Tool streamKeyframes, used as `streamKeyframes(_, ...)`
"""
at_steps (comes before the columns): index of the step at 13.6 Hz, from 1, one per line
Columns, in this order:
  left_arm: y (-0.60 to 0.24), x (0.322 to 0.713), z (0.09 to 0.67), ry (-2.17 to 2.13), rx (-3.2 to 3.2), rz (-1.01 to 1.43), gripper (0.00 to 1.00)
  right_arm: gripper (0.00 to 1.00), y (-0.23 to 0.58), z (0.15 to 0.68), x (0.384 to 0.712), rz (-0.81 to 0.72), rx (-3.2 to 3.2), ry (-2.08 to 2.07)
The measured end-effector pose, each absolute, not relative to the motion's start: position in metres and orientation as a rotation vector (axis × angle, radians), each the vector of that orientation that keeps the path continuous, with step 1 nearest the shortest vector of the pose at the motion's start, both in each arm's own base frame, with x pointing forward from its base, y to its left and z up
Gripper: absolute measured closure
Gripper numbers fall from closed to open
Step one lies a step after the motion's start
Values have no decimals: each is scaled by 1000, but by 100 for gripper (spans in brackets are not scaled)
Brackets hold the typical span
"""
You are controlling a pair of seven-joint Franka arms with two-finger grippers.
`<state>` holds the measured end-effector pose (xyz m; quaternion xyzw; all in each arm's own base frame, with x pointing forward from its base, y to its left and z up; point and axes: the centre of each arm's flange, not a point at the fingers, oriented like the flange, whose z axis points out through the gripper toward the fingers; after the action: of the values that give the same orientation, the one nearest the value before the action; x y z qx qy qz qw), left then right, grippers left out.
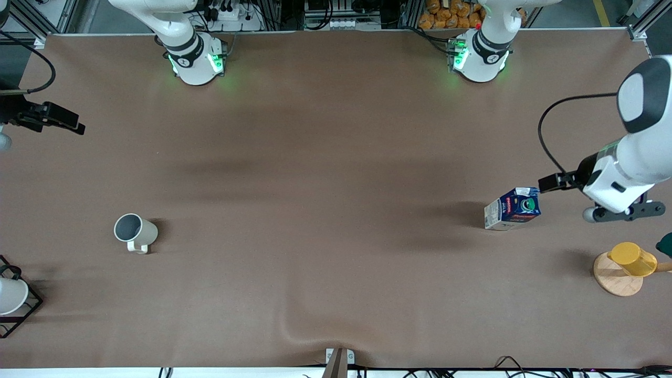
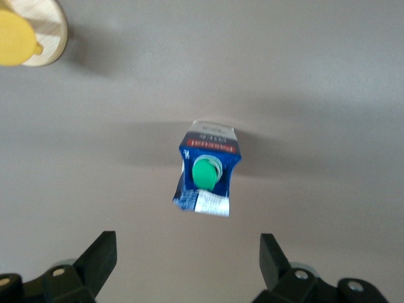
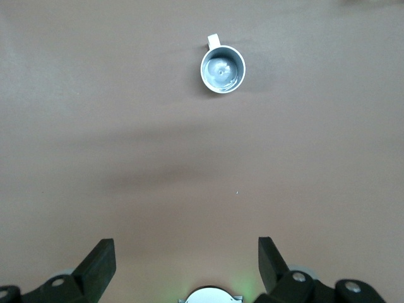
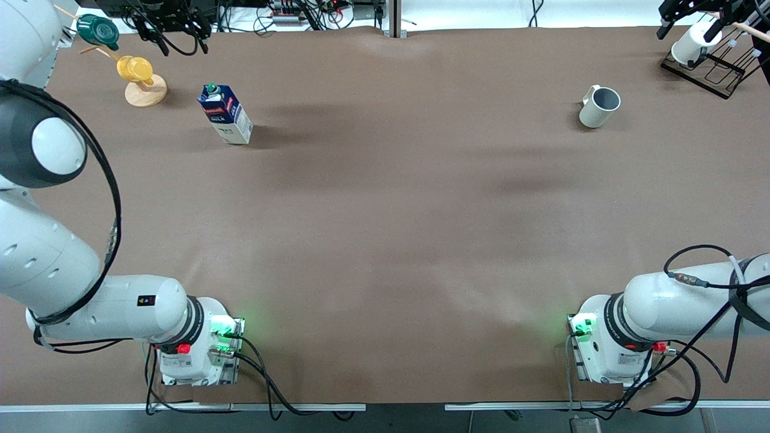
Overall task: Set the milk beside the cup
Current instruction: 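Reach the left gripper down to the blue milk carton, then grasp the milk carton with the left gripper while the right gripper reaches the mug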
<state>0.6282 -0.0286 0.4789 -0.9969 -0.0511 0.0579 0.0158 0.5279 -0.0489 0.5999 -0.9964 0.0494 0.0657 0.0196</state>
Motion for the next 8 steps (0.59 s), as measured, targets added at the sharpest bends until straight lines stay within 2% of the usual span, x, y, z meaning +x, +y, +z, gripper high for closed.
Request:
streamKeyframes(4, -23, 647, 427, -162, -3093, 213, 0, 0, -63, 574, 545, 194, -3091, 193)
streamKeyframes(8, -30, 650, 403, -143, -3094, 245, 0, 0, -71, 506, 584, 219, -3096, 209)
